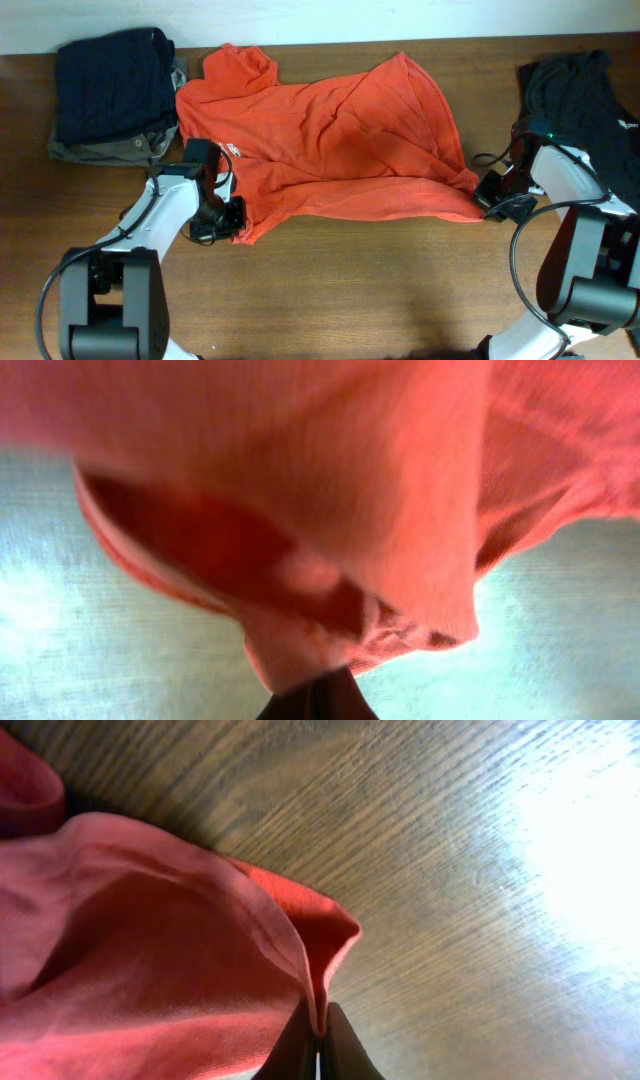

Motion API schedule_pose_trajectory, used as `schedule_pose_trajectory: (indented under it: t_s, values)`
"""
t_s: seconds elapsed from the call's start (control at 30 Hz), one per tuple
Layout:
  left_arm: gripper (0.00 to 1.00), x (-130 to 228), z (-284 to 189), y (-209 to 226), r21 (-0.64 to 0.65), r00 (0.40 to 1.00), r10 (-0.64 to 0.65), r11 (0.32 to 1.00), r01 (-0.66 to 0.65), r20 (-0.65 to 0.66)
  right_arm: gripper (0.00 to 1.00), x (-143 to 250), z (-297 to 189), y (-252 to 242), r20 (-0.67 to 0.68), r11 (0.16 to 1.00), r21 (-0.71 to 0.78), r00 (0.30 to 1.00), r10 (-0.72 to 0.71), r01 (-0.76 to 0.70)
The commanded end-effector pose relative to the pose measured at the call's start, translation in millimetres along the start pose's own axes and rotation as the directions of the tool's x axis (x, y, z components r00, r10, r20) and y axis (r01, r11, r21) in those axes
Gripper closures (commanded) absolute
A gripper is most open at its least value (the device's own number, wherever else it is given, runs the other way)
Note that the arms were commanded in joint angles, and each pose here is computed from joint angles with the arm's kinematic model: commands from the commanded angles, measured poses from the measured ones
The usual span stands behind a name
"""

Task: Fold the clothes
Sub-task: 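Pull the hem corners down and outward with both grippers to straighten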

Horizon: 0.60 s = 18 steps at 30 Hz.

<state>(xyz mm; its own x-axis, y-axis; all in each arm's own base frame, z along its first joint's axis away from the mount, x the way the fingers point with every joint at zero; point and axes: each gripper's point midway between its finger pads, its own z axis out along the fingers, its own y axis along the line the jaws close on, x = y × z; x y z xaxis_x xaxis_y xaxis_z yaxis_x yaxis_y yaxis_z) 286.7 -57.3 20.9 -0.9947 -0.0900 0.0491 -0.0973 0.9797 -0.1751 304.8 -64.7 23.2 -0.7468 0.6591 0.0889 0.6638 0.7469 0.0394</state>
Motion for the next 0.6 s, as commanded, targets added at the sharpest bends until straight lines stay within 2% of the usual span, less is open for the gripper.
schedule_pose_trajectory:
  t_s: [0.0,0.23,0.37,0.57]
  values:
    - [0.99,8,-6,1,-0.006,1.000,-0.009,1.000,0.009,-0.017,0.96,-6,-12,2,0.024,1.000,-0.001,1.000,0.006,-0.006]
    - [0.99,26,-33,0,-0.010,1.000,-0.007,1.000,0.007,-0.009,0.96,-2,-25,-19,0.057,0.994,0.100,0.997,0.042,-0.048]
    - [0.99,38,-52,-1,-0.007,1.000,-0.005,1.000,0.005,0.005,0.96,5,-34,-23,0.055,0.993,0.105,0.997,0.046,-0.052]
    - [0.99,66,-66,1,-0.020,0.998,-0.029,0.999,0.027,-0.055,0.96,10,-47,-42,0.046,0.986,0.111,0.992,0.117,-0.122]
